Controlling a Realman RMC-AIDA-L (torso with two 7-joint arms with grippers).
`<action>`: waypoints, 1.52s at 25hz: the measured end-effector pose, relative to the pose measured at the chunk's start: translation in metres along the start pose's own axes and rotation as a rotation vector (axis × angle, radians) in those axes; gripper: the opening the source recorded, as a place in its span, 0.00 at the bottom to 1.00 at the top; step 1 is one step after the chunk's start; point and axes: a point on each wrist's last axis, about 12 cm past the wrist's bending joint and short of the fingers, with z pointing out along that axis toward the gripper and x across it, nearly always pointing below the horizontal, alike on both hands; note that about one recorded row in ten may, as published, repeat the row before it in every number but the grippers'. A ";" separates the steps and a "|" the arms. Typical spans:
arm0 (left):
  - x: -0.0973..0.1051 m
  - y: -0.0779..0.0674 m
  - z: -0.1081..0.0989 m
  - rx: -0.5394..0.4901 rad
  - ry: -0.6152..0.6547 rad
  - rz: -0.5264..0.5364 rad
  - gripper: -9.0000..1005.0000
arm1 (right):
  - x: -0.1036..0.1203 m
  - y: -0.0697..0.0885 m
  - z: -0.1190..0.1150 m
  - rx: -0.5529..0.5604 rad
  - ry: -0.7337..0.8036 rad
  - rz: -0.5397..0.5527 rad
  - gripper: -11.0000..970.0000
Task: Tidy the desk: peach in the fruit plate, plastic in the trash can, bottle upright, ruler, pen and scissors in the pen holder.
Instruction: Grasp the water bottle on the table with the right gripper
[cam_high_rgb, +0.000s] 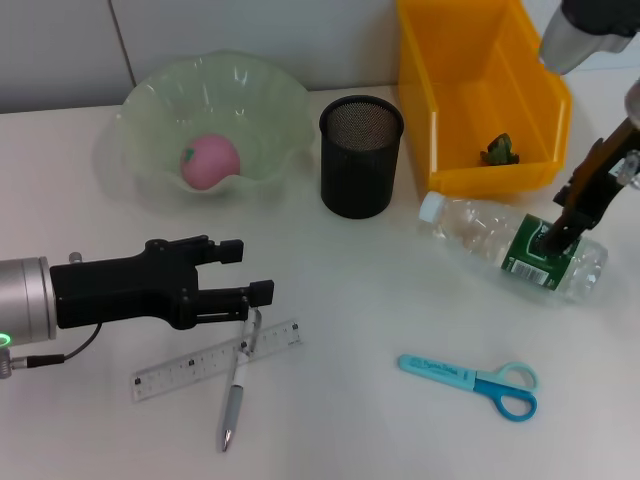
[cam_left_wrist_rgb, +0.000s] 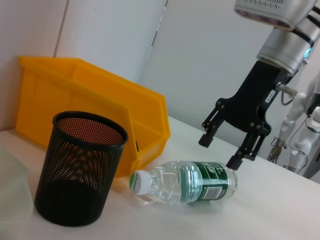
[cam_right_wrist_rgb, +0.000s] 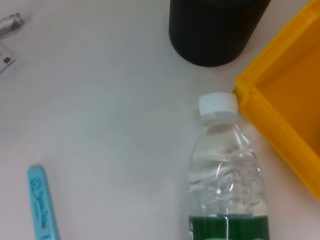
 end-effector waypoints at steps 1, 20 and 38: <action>0.001 0.000 0.000 -0.001 0.000 -0.005 0.81 | -0.002 0.000 0.002 -0.002 0.001 -0.004 0.82; 0.000 0.000 -0.002 -0.001 0.001 -0.006 0.81 | -0.008 0.000 0.039 0.003 0.023 -0.025 0.82; -0.003 0.001 -0.003 0.000 0.003 0.002 0.81 | -0.008 0.003 0.058 0.002 0.018 -0.017 0.82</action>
